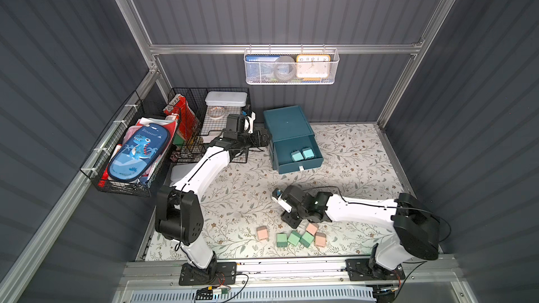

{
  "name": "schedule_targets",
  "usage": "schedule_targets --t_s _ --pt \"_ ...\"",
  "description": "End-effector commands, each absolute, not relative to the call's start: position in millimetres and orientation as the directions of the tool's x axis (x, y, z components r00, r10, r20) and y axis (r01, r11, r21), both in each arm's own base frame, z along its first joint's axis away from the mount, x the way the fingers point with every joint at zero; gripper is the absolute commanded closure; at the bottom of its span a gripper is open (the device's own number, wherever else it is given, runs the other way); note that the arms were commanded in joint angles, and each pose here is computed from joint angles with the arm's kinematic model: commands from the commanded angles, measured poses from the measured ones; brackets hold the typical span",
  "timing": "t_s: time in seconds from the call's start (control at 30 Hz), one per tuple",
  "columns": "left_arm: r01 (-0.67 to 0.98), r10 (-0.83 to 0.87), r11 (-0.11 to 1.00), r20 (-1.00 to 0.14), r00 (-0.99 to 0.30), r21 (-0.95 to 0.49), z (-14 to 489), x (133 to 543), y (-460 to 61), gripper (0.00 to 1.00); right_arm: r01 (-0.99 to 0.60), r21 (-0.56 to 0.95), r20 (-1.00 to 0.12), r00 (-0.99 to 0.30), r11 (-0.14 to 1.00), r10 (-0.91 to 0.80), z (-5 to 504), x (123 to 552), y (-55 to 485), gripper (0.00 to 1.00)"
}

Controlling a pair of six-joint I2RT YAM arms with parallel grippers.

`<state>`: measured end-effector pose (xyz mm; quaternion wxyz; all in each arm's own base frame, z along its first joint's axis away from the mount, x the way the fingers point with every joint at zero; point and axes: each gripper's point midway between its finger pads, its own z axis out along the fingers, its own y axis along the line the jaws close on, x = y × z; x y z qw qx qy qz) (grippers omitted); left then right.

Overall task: Place the plugs into the drawer by color
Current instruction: Pick up the plug from the center of the board, then place the plug in the drawer.

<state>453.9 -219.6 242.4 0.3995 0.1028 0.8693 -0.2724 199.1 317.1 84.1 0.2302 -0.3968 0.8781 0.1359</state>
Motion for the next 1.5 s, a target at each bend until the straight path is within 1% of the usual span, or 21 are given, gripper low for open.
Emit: schedule_targets --t_s 0.0,0.13,0.23,0.37,0.47,0.53,0.67,0.83,0.97,1.3,1.47 --pt "0.418 -0.027 0.825 -0.766 -0.643 -0.38 254.0 451.2 -219.9 0.06 -0.662 0.075 -0.602 -0.627 0.746 -0.496 150.1 214.0 310.8 0.87" --pt "0.421 -0.031 0.823 -0.77 -0.637 -0.382 257.5 450.2 -220.1 0.06 -0.588 0.104 -0.715 -0.604 0.802 -0.351 219.5 234.2 309.2 0.89" --pt "0.419 -0.032 0.825 -0.771 -0.635 -0.38 258.3 449.7 -219.3 0.06 -0.543 0.15 -0.743 -0.613 0.826 -0.268 256.7 253.9 312.3 0.92" --pt "0.412 -0.036 0.828 -0.769 -0.639 -0.381 256.9 450.8 -218.8 0.06 -0.489 0.189 -0.762 -0.62 0.851 -0.187 290.1 287.5 318.3 0.93" --pt "0.41 -0.037 0.828 -0.767 -0.641 -0.383 256.2 451.7 -219.1 0.06 -0.446 0.194 -0.773 -0.617 0.874 -0.144 301.1 319.7 319.8 0.93" --pt "0.409 -0.037 0.828 -0.766 -0.642 -0.383 255.5 452.4 -219.2 0.06 -0.413 0.192 -0.768 -0.628 0.89 -0.125 298.2 343.3 319.6 0.94" --pt "0.407 -0.032 0.831 -0.763 -0.646 -0.38 254.1 453.1 -219.1 0.06 -0.374 0.207 -0.739 -0.665 0.904 -0.106 278.4 374.2 321.5 0.99" --pt "0.408 -0.032 0.831 -0.764 -0.644 -0.378 253.3 453.0 -219.0 0.06 -0.353 0.196 -0.712 -0.693 0.915 -0.114 253.0 393.2 320.8 1.0" --pt "0.412 -0.024 0.829 -0.761 -0.648 -0.377 251.1 453.6 -220.1 0.06 -0.352 0.215 -0.69 -0.715 0.911 -0.113 240.9 398.3 322.3 0.99" --pt "0.412 -0.028 0.831 -0.768 -0.64 -0.374 255.4 451.5 -218.4 0.05 -0.349 0.237 -0.647 -0.753 0.907 -0.121 220.3 403.4 321.8 0.91" --pt "0.407 -0.026 0.834 -0.765 -0.644 -0.371 252.7 452.4 -217.8 0.06 -0.355 0.249 -0.639 -0.759 0.901 -0.122 217.9 404.7 323.5 0.85"
